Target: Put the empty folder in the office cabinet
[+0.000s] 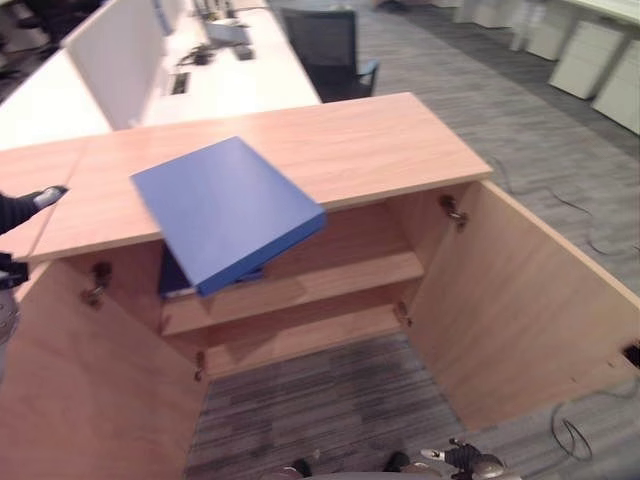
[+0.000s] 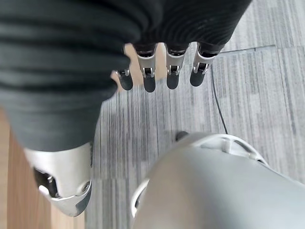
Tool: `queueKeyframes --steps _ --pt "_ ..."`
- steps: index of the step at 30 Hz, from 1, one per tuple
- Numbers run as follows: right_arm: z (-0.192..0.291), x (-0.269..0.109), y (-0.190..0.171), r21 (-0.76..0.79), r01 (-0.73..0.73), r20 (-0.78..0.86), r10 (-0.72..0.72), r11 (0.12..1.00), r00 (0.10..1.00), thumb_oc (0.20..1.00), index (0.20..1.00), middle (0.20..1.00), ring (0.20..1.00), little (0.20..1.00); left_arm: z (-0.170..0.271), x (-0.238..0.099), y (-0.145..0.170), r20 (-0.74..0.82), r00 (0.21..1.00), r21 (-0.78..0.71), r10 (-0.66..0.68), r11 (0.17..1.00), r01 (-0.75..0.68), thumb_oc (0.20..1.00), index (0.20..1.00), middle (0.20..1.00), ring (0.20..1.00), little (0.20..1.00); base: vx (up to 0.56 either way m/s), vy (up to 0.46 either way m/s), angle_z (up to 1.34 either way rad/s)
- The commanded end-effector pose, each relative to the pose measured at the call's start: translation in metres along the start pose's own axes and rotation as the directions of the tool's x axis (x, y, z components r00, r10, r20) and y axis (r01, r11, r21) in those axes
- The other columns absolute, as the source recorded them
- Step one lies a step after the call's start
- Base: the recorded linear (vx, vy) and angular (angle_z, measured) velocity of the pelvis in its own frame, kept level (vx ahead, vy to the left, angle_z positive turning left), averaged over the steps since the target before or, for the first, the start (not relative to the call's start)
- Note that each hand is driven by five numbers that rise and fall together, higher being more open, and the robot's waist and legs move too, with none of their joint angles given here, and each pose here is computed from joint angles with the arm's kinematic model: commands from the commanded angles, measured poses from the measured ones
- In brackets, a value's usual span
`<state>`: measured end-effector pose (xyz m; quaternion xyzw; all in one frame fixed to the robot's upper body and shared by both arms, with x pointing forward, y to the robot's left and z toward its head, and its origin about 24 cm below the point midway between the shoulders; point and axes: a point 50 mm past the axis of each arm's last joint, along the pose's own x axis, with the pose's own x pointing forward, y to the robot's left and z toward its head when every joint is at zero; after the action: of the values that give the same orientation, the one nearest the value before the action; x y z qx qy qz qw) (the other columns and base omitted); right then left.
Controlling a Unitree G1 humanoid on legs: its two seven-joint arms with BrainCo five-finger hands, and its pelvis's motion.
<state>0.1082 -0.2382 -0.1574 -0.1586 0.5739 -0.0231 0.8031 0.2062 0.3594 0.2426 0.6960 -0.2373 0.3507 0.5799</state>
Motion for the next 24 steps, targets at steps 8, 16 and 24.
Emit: queueKeyframes --steps 8,16,24 --pt "0.026 0.000 -0.012 -0.114 0.061 0.110 -0.048 0.992 0.993 1.000 1.000 1.000 1.000 1.000 -0.024 0.016 0.017 -0.108 0.981 0.029 0.159 0.987 -0.157 1.000 1.000 1.000 1.000 1.000 0.02 -0.140 -0.38" --pt "0.012 0.000 -0.017 -0.116 0.060 0.065 -0.053 0.991 0.997 1.000 1.000 1.000 1.000 1.000 -0.025 0.024 0.013 -0.050 0.993 0.107 0.108 0.989 -0.103 1.000 1.000 1.000 1.000 1.000 0.10 0.206 -0.49" --pt "-0.008 -0.001 0.000 -0.132 -0.009 -0.018 0.007 0.991 1.000 1.000 1.000 1.000 1.000 1.000 -0.028 0.026 0.019 -0.010 0.997 0.193 0.076 0.978 -0.072 1.000 1.000 1.000 1.000 1.000 0.07 0.125 -0.05"
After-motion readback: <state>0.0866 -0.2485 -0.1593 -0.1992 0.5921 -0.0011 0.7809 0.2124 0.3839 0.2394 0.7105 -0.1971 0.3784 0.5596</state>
